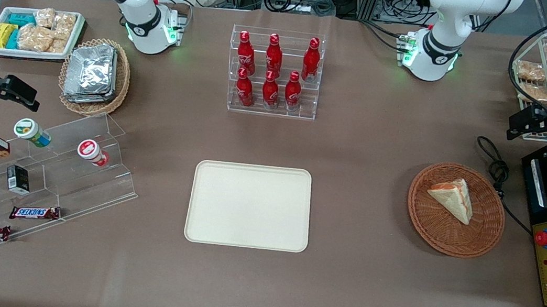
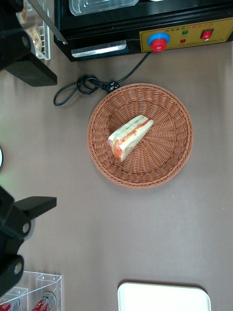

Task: Place sandwich from basket to tray
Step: 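Move the left gripper over the wrapped sandwich in the wicker basket, then lower the open left gripper around the sandwich's upright edge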

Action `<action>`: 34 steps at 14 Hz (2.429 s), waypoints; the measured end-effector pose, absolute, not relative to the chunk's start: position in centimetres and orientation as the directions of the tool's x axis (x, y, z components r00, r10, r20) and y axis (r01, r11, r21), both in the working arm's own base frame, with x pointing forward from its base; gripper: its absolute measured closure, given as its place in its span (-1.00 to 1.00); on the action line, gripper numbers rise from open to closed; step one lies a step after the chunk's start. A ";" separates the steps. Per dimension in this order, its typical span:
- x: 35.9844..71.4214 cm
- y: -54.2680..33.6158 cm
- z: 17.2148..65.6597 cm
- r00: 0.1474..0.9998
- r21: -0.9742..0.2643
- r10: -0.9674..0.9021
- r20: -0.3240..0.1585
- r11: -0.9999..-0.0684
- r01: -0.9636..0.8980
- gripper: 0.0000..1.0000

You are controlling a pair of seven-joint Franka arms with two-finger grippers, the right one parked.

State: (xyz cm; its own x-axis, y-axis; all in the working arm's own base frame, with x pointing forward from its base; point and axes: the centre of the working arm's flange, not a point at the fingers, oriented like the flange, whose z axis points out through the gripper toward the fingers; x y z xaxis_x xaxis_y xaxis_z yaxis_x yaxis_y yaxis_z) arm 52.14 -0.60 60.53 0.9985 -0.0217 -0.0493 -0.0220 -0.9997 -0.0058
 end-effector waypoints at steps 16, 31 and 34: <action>51.5 3.2 42.8 0.880 -0.019 0.475 -0.009 -0.880 0.475 -1.00; 50.4 3.3 31.1 0.703 0.037 0.709 0.050 -0.705 0.708 -1.00; 50.5 3.3 29.2 0.670 0.050 0.740 0.056 -0.672 0.739 -1.00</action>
